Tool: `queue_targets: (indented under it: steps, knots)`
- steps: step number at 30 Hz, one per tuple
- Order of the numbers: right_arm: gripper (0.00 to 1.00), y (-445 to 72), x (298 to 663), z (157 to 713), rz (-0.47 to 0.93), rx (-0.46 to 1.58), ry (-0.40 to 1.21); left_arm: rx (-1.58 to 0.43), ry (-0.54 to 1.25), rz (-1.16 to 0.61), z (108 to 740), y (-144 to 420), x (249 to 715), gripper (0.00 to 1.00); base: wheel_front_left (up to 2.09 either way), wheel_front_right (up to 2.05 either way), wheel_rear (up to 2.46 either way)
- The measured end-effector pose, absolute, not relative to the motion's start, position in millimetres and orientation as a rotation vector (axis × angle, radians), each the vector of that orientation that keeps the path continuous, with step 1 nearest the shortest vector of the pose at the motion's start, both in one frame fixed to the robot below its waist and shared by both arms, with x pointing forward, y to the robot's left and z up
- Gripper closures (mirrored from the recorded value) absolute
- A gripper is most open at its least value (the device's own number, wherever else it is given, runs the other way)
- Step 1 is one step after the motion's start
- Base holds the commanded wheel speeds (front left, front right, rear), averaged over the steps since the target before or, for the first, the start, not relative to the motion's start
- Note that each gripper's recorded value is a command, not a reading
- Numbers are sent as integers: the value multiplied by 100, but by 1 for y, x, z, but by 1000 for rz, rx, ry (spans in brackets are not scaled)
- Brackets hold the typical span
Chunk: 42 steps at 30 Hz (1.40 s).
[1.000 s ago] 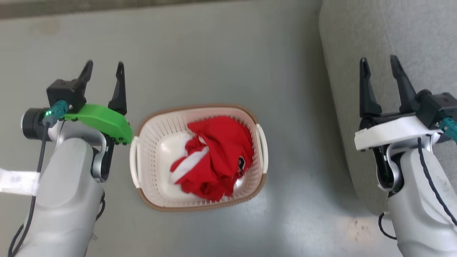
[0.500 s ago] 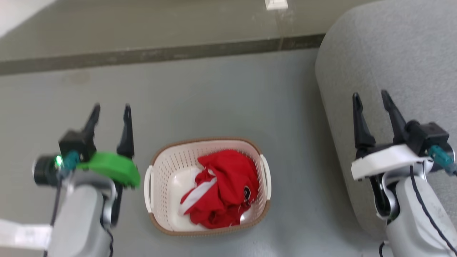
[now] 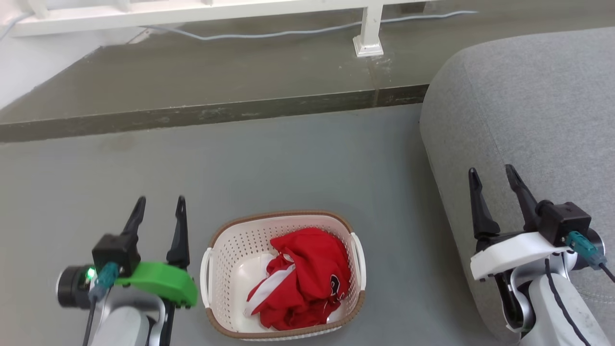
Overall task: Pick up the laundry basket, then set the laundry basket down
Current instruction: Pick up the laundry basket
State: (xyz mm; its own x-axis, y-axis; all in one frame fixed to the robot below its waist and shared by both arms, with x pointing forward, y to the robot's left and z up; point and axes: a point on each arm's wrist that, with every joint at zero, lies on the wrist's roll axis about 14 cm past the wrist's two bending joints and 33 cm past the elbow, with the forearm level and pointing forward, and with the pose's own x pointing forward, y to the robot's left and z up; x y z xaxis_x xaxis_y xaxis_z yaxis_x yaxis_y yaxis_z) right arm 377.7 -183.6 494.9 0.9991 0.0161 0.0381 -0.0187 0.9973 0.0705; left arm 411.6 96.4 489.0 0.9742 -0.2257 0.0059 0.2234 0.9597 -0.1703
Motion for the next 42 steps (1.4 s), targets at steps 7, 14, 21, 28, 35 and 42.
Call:
queue_targets:
  steps: [7, 14, 21, 28, 35, 42]
  knots:
    - [0, -182, 371, 493, 20, 74, -34, -171, 14, -221, 488, 99, 398, 0, 0, 0, 0]
    - [0, -181, 368, 495, 20, 76, -39, -177, 15, -217, 488, 101, 389, 0, 0, 0, 0]
    - [0, -181, 368, 495, 21, 78, -35, -177, 3, -221, 494, 102, 387, 0, 0, 0, 0]
    - [0, -180, 366, 492, 20, 80, -25, -176, 8, -214, 495, 104, 386, 0, 0, 0, 0]
    - [0, -178, 369, 489, 25, 84, -15, -176, 13, -211, 496, 106, 387, 0, 0, 0, 0]
    - [0, -176, 372, 482, 27, 88, 10, -182, 27, -211, 493, 107, 390, 0, 0, 0, 0]
